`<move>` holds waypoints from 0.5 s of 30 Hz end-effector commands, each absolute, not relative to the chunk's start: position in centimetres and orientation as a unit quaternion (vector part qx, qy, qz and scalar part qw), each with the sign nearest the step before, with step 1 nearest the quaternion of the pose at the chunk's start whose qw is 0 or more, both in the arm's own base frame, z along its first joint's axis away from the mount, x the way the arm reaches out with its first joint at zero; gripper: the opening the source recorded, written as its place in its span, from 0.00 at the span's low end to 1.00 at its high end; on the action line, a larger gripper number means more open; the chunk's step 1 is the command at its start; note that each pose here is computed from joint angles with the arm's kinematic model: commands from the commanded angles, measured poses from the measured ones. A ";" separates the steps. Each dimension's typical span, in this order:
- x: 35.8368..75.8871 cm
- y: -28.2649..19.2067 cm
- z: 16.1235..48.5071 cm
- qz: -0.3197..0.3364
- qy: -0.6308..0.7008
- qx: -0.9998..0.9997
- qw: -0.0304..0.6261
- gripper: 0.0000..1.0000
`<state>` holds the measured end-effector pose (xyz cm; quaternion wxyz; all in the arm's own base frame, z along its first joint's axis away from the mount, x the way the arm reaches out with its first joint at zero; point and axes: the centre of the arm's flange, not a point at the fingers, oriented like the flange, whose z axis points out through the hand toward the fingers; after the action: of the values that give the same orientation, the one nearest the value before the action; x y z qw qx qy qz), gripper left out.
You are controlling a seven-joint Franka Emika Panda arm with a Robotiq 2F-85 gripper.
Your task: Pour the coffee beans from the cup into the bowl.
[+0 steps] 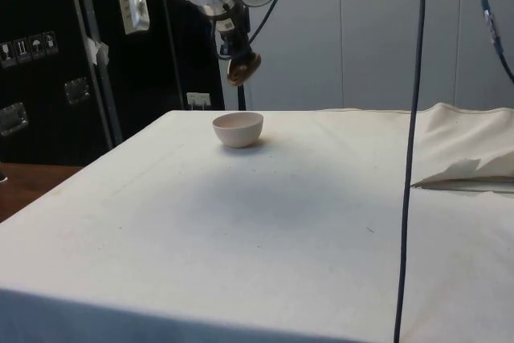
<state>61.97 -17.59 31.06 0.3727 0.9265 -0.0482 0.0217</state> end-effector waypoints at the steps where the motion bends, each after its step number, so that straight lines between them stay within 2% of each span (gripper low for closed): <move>1: 62.2 -17.4 30.9 0.023 -0.048 0.924 0.378 0.00; 15: 62.5 -16.2 29.4 0.026 -0.048 0.908 0.414 0.00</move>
<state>62.49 -16.26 29.48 0.4059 0.9123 -0.0482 0.0256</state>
